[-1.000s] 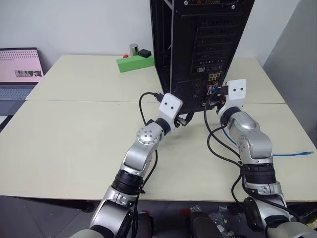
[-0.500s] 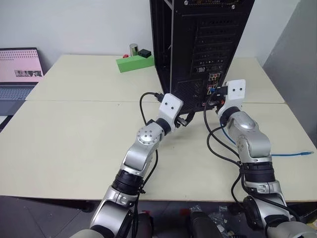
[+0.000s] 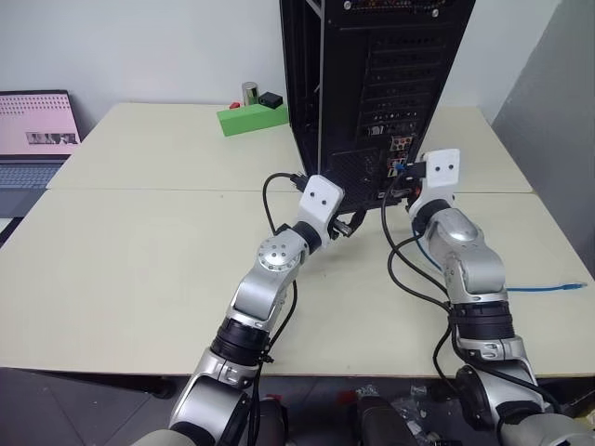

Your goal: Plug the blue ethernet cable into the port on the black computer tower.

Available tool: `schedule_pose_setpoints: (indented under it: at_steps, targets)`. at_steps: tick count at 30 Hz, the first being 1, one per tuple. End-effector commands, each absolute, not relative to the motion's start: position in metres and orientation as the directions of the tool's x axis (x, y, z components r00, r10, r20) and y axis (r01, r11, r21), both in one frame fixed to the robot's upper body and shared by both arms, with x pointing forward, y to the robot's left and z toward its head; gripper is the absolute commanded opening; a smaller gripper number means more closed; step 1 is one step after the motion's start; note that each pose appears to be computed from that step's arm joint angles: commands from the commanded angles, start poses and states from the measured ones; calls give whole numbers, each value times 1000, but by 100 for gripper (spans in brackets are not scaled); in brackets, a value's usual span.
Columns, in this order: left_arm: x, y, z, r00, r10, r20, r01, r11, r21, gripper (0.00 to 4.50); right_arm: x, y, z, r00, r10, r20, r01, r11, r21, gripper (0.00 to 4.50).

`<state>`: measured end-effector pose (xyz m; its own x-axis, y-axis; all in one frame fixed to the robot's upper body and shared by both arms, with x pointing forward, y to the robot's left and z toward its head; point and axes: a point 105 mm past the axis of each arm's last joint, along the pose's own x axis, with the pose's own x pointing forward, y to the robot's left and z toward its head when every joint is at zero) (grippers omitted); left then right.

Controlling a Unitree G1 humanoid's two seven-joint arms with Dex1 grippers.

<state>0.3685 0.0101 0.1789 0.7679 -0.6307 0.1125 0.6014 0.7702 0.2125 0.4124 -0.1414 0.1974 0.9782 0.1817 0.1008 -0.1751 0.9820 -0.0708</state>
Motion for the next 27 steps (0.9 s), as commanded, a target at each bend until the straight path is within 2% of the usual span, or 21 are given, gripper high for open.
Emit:
schedule_pose_setpoints:
  at_steps: [1, 13, 27]
  targets:
    - [364, 9, 197, 754, -632, 182, 594, 773, 225, 390, 413, -131, 225, 959, 210, 191, -197, 977, -85, 0]
    - [364, 10, 197, 756, -629, 182, 590, 775, 226, 390, 412, -120, 225, 949, 243, 201, -210, 963, -171, 0]
    - [365, 11, 197, 761, -623, 182, 584, 780, 225, 390, 411, -130, 225, 964, 188, 187, -159, 974, -160, 0]
